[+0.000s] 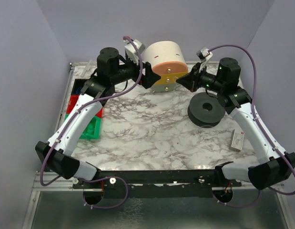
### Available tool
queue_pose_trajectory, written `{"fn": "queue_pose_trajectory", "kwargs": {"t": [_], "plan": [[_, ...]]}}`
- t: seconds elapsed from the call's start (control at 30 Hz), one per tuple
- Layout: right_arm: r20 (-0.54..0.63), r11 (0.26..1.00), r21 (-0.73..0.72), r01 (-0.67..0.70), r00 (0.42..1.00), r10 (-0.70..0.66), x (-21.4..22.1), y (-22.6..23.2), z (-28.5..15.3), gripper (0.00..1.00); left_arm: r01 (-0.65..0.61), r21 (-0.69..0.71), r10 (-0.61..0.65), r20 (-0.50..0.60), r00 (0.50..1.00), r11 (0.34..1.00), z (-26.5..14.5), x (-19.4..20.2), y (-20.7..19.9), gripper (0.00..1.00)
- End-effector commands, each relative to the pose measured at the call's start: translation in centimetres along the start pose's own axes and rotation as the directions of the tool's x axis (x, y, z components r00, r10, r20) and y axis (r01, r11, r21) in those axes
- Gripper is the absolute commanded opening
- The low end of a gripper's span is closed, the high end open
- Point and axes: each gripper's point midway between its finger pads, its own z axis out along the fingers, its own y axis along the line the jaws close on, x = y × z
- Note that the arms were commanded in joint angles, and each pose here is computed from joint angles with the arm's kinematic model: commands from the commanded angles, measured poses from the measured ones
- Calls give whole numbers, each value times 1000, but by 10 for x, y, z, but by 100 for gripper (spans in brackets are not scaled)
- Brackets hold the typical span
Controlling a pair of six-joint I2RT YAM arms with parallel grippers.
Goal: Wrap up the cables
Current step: Adjust the cable at the center of the board.
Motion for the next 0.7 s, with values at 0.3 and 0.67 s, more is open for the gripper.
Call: {"fn": "queue_pose_trajectory", "kwargs": {"t": [0.3,0.67], "plan": [[2,974,-98,-202,979,203,-15,16,15,1,-130,266,190,-215,958,955,53,80,-87,99],[-5,963,-131,-235,972,236,-12,23,14,1,-188,174,227,-237,945,967,71,87,-78,85]]}}
